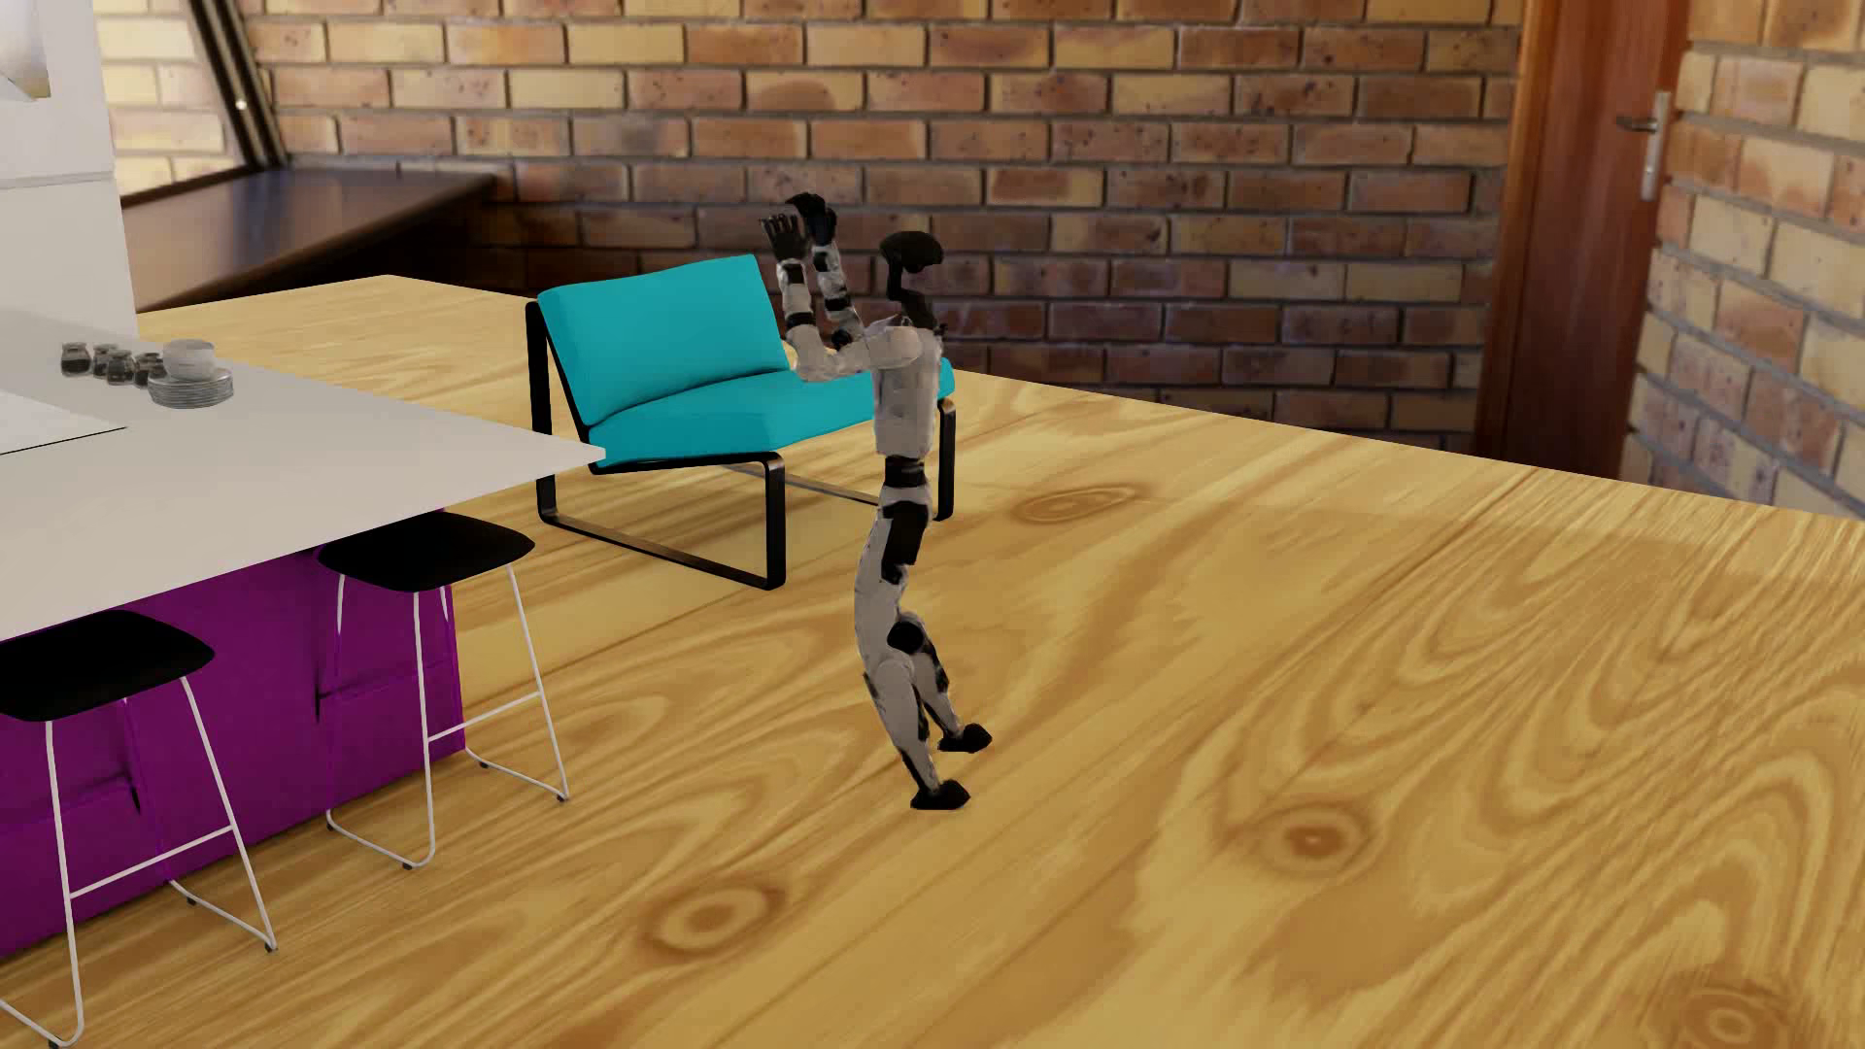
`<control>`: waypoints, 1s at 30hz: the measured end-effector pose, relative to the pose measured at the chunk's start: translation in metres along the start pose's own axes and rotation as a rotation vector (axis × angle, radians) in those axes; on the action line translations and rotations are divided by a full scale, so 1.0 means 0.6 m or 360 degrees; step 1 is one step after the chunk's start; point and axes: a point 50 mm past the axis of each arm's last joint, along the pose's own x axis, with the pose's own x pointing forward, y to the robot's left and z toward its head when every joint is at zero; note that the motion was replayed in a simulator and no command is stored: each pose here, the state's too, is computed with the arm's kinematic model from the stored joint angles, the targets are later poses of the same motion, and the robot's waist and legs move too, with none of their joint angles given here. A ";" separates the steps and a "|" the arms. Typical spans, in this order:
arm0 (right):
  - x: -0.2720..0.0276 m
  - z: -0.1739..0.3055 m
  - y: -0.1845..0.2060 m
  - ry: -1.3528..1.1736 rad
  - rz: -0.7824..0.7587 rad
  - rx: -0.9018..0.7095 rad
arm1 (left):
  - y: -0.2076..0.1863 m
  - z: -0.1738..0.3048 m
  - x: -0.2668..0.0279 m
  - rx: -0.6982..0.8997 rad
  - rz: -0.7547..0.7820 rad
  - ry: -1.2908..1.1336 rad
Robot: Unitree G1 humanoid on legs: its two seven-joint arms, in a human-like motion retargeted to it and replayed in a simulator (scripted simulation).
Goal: Remain stationary
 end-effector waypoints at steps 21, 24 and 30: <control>-0.062 -0.067 0.031 0.0320 0.0200 -0.0047 | -0.041 -0.027 -0.034 -0.0047 -0.0143 0.0131; -0.213 -0.153 0.128 0.0861 0.0717 0.0003 | -0.169 -0.065 -0.142 -0.0241 -0.0611 0.0433; -0.749 -0.094 0.256 0.2217 0.2041 0.0272 | -0.391 -0.038 -0.652 -0.0754 -0.1742 0.1896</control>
